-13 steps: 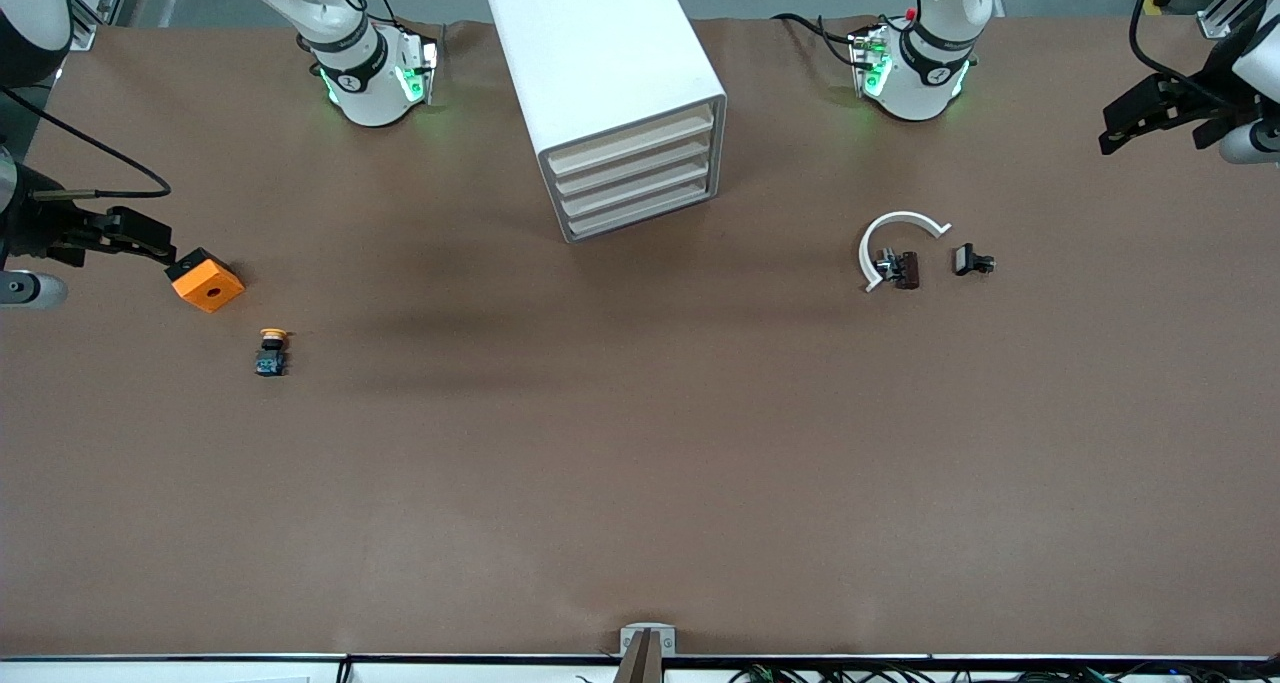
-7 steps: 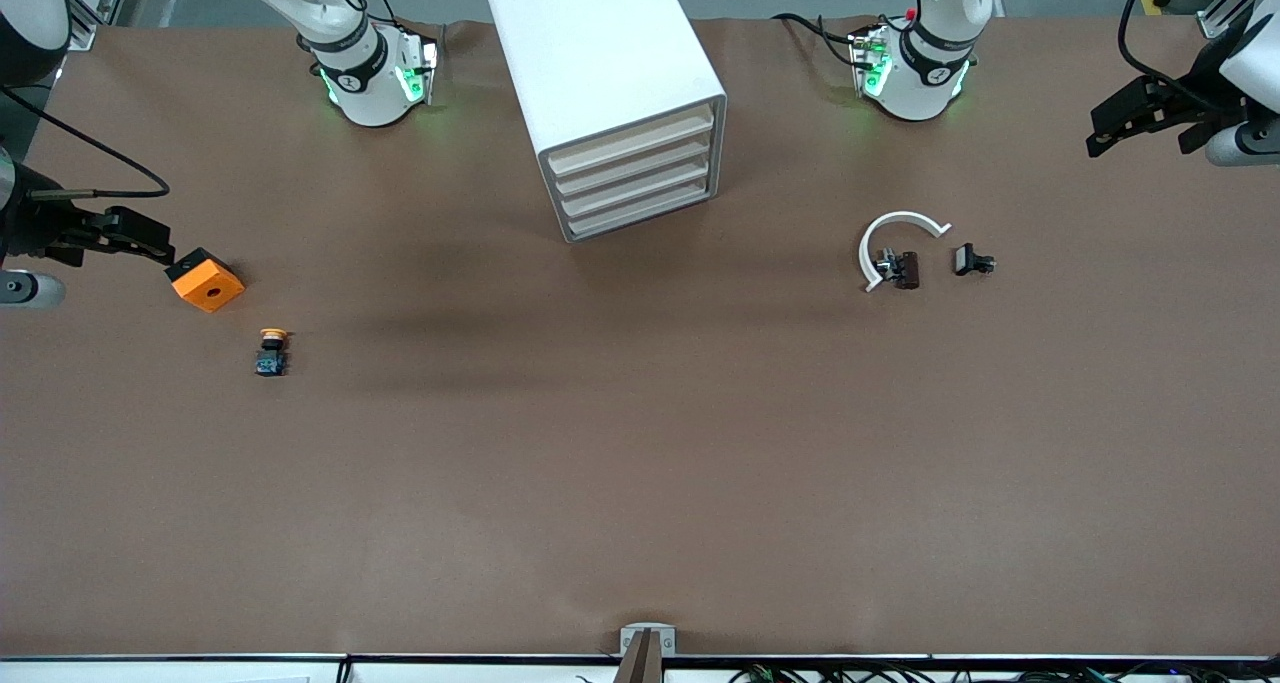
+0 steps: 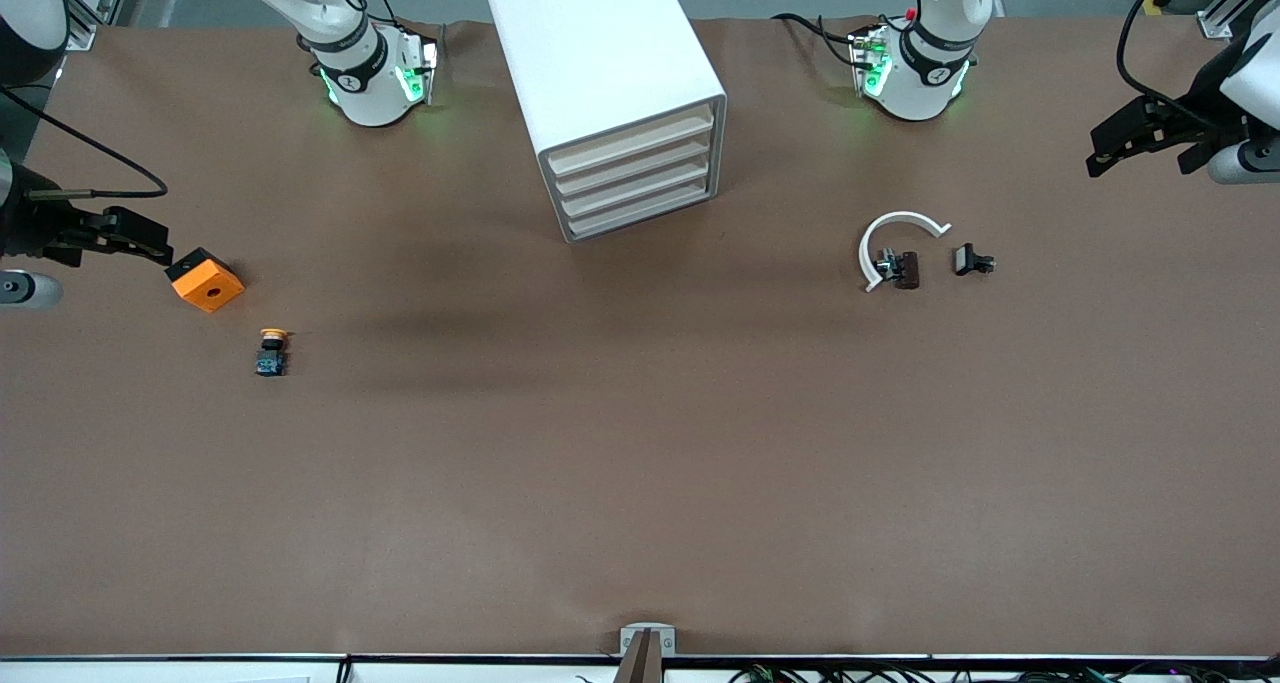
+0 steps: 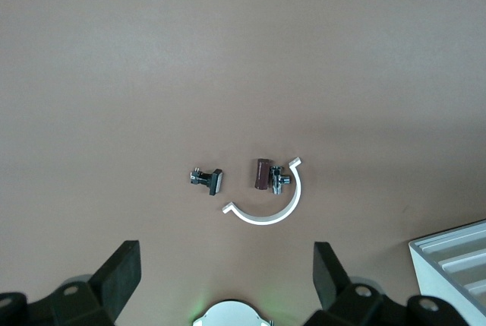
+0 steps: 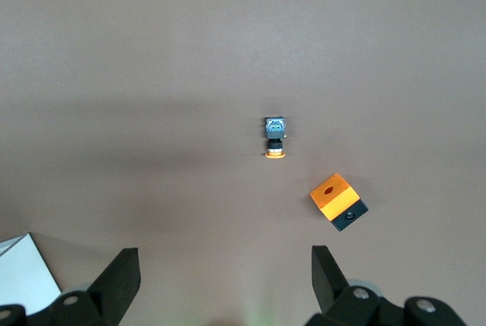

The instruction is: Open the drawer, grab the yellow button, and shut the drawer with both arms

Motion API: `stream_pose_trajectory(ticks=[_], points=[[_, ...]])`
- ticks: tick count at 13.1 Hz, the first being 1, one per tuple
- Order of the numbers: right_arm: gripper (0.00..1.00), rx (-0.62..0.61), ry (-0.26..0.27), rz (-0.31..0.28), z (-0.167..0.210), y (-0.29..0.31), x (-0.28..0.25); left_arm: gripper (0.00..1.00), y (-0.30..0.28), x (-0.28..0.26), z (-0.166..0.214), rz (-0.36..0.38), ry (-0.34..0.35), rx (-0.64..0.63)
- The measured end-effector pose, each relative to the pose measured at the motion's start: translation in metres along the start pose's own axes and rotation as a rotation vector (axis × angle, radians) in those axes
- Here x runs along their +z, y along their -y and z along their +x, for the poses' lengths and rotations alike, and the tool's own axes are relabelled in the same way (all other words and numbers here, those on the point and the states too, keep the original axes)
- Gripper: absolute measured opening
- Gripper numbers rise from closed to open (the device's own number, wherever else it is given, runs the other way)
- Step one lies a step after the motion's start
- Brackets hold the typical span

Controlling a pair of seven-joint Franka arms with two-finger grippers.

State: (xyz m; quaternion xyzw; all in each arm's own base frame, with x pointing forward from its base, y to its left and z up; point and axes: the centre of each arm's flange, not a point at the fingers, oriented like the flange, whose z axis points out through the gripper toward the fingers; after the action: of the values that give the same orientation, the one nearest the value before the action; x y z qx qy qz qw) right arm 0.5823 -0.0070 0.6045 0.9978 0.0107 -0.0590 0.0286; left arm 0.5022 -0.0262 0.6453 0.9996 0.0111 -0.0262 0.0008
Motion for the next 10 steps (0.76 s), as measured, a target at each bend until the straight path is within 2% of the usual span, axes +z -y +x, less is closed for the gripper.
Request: stream_pose_trajectory(ticks=[10], points=[[1.0,0.002,-0.001,0.013,0.0001,0.0002,0.0001,1.0,0.0047,-0.0077,0.0024,-0.003,-0.029,-0.009]])
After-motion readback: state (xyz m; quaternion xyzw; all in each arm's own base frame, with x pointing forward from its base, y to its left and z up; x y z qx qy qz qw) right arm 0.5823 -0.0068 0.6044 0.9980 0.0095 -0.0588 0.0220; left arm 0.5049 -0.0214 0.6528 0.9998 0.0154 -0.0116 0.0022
